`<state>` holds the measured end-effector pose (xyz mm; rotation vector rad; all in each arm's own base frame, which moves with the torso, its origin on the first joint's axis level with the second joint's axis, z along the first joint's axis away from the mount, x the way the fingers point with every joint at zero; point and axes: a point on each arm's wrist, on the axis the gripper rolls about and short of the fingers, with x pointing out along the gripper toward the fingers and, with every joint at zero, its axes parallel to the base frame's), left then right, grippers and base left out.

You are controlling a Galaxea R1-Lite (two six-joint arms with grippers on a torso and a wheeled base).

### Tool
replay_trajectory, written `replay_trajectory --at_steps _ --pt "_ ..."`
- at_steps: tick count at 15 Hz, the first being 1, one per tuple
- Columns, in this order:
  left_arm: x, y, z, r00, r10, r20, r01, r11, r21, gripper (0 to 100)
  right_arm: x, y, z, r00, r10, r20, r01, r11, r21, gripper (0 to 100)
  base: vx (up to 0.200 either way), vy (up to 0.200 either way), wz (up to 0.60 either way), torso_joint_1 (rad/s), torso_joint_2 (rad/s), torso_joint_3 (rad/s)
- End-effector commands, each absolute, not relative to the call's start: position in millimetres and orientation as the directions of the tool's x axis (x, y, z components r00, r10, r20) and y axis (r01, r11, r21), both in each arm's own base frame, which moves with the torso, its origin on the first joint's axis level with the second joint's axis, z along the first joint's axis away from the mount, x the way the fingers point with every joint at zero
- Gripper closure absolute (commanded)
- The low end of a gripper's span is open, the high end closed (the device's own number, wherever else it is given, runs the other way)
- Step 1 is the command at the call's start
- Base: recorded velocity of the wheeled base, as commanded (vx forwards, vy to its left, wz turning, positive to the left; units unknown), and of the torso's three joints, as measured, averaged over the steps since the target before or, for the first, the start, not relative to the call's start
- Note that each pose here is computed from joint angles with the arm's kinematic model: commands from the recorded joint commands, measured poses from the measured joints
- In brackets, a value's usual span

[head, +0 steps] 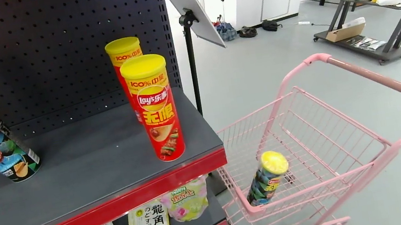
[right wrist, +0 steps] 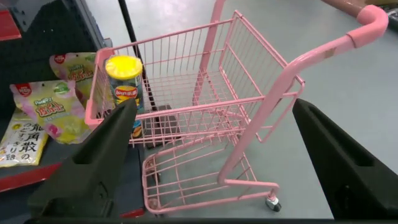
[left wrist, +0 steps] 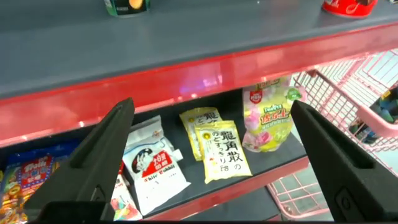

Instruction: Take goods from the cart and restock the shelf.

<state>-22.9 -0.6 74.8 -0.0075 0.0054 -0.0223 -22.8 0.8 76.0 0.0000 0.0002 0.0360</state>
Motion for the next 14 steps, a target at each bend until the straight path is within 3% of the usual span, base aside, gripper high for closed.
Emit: replay_trajectory --at_steps 1,14 --pt "-22.8 -0.6 74.9 1.000 -0.021 -0.006 0.021 1.000 -0.008 0 -22.8 0.8 75.9 0.999 0.037 0.000 -0.037 0.999 0.000 0 0.000 0.000 0.00 -0.144 0.38 0.242" --pt "-22.8 -0.6 74.9 1.000 -0.021 -0.006 0.021 1.000 -0.008 0 -22.8 0.8 75.8 0.999 0.038 -0.002 -0.038 0.999 -0.005 0 0.000 0.000 0.00 -0.157 0.49 0.335"
